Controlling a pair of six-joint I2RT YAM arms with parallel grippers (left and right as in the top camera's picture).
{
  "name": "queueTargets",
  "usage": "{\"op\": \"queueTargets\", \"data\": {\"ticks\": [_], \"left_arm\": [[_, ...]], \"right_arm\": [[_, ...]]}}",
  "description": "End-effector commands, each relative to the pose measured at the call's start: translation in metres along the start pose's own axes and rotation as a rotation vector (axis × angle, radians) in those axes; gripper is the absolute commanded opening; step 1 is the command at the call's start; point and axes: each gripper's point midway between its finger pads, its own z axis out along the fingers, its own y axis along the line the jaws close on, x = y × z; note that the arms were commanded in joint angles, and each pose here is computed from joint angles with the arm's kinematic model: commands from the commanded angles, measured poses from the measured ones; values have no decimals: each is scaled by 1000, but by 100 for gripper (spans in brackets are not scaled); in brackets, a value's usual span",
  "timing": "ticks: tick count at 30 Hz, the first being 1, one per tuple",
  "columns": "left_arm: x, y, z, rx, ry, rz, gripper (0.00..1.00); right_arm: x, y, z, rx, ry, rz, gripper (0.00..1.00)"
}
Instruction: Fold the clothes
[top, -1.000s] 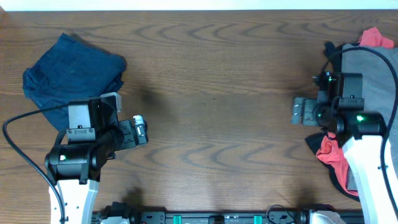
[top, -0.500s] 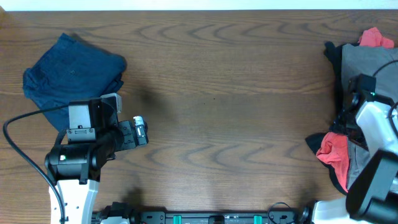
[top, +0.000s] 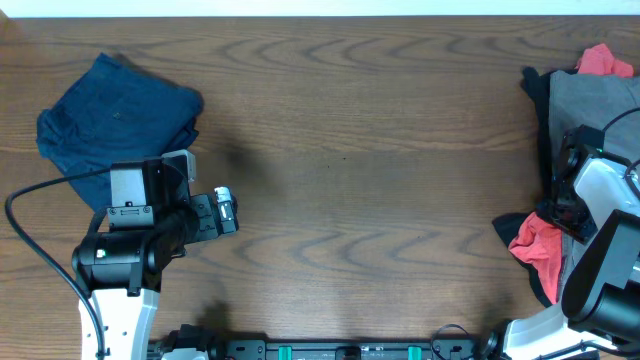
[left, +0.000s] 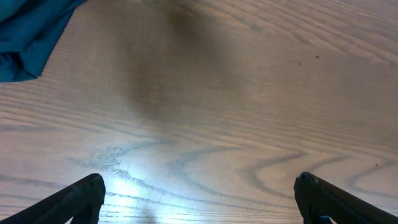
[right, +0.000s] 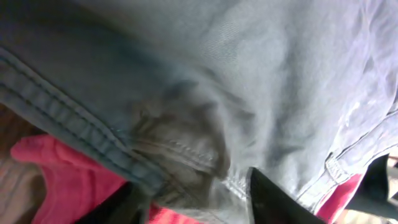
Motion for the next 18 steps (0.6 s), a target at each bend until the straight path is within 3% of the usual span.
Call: {"op": "queueTargets", "data": {"ticks": [1, 9, 18], "left_arm": [[-5, -3, -5, 14, -14, -1, 98], [-5, -3, -5, 14, -14, -1, 98], [-5, -3, -5, 14, -15, -1, 98]], "right_arm": [[-11, -10, 0, 35, -28, 37, 40], [-13, -12, 0, 34, -28, 50, 27], [-31, -12, -13, 18, -60, 68, 39]]}}
